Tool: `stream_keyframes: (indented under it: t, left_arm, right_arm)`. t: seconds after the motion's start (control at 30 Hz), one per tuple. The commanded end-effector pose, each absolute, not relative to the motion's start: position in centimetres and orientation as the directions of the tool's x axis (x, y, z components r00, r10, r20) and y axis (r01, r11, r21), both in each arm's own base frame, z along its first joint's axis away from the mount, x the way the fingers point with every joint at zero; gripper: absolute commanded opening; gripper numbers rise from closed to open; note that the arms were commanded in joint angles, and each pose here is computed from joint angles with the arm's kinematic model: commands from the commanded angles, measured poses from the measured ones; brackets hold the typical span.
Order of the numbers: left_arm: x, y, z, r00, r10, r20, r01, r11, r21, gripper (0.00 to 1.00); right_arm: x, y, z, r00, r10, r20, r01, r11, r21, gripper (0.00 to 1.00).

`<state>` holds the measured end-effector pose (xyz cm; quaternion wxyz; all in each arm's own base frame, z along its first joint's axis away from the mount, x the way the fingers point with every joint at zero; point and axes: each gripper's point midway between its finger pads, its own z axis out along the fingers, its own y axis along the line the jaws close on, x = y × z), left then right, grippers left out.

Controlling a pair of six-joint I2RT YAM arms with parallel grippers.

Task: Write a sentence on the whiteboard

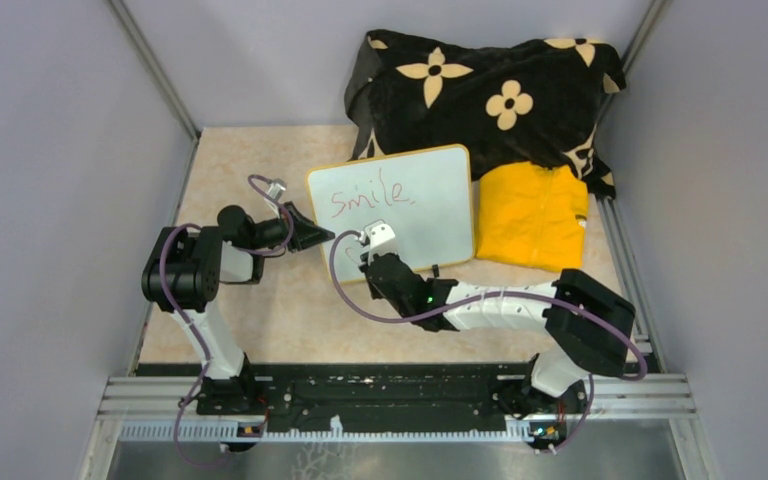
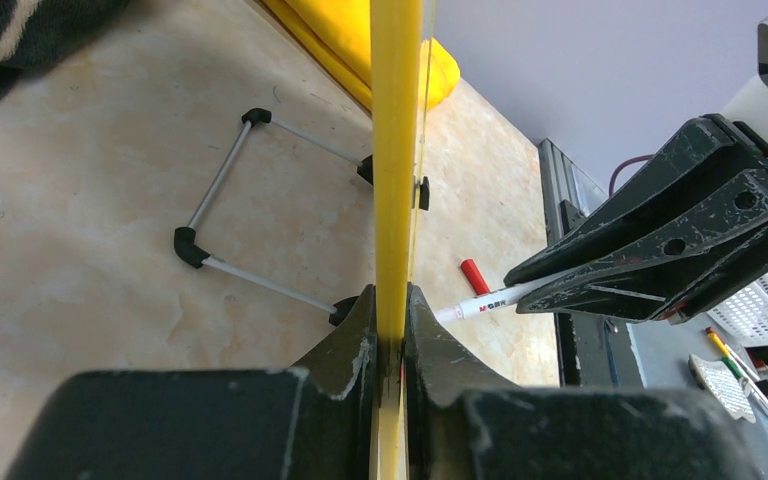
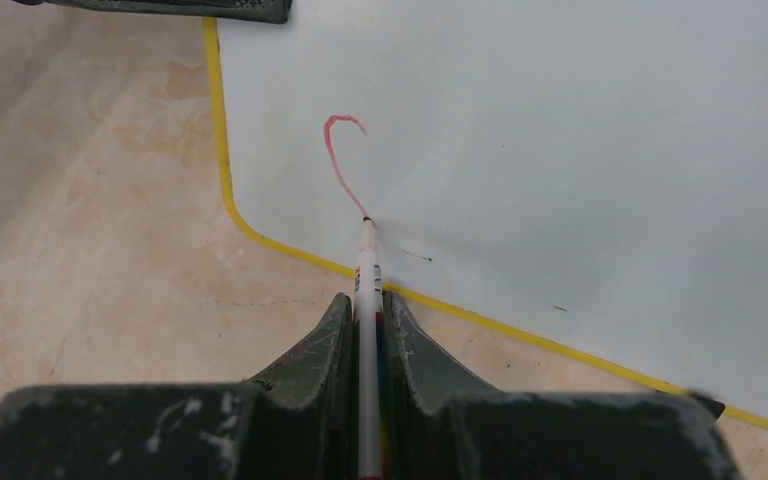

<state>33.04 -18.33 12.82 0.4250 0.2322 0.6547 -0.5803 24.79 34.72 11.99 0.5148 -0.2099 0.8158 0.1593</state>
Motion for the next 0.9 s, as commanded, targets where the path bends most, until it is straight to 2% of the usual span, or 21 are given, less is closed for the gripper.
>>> stream_keyframes:
  t: [0.0,0.87]
  left_arm:
    - [33.5,-18.4,11.8,-0.536,-0.185,-0.824,0.788,0.24,-0.567,0.0]
    - [33.4,-18.6,11.6,-0.541,-0.178,-0.822,0.787,0.238,-0.569,0.0]
  right_arm:
    - [25.4,33.7,12.8,-0.371,-0.143,-0.917,-0.463,0.885,0.049,0.0]
    - [25.2,38.2,14.2,-0.372,-0.121,-0.92,-0.565,0.816,0.121,0.0]
